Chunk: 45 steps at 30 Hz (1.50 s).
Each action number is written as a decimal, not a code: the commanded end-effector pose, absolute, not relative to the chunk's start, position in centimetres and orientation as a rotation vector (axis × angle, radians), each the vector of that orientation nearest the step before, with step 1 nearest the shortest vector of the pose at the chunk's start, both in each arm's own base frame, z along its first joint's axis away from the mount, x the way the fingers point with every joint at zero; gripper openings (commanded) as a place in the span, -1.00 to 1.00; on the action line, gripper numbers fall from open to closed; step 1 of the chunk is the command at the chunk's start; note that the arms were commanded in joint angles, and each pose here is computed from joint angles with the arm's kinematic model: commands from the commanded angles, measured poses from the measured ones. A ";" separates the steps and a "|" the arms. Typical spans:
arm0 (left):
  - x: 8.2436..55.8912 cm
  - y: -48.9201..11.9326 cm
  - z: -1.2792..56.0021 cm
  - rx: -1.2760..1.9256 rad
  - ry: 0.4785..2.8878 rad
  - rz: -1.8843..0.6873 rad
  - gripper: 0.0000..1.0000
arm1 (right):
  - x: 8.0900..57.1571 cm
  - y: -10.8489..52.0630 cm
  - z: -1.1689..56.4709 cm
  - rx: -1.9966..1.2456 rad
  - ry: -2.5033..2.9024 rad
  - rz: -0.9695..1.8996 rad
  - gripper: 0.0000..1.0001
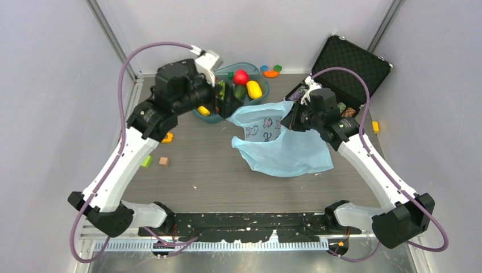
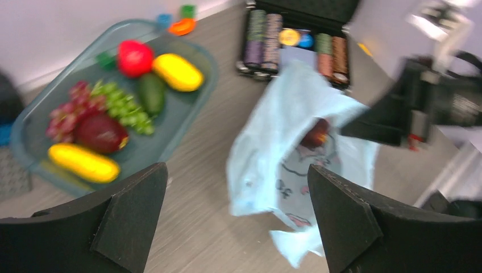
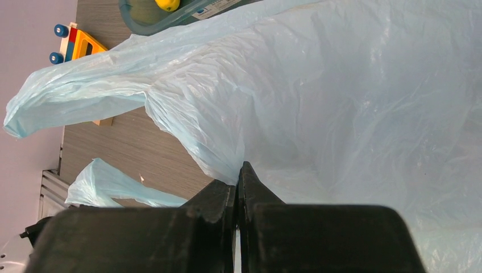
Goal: Place the fake fruits into the plastic bag and tie a complex knot
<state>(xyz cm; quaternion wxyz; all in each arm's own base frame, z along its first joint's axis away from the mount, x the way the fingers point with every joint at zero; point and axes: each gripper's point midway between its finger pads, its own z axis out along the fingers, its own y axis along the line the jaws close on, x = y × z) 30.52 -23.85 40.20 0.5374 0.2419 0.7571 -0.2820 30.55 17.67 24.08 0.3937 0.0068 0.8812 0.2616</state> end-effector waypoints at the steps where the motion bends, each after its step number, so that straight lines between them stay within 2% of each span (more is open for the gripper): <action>1: 36.2 -19.4 38.7 0.304 1.907 -0.544 0.88 | 31.2 17.4 25.2 0.015 2.182 0.648 -0.90; 7: 44.4 -15.6 32.5 0.010 2.047 -0.398 0.52 | 31.3 17.4 25.3 0.018 2.177 0.651 -0.90; 13: 50.8 -15.5 27.9 -0.164 2.051 -0.317 0.45 | 31.4 17.7 25.4 0.016 2.177 0.665 -0.90; 20: 55.7 -15.7 22.1 -0.195 2.192 -0.188 0.47 | 31.4 17.7 25.3 0.014 2.182 0.664 -0.90; 31: 57.1 -14.3 14.5 -0.357 2.386 -0.156 0.57 | 31.4 17.8 25.4 0.015 2.181 0.673 -0.90; 45: 57.0 -14.3 9.8 -0.398 2.495 -0.188 0.62 | 31.3 18.1 25.5 0.012 2.176 0.693 -0.90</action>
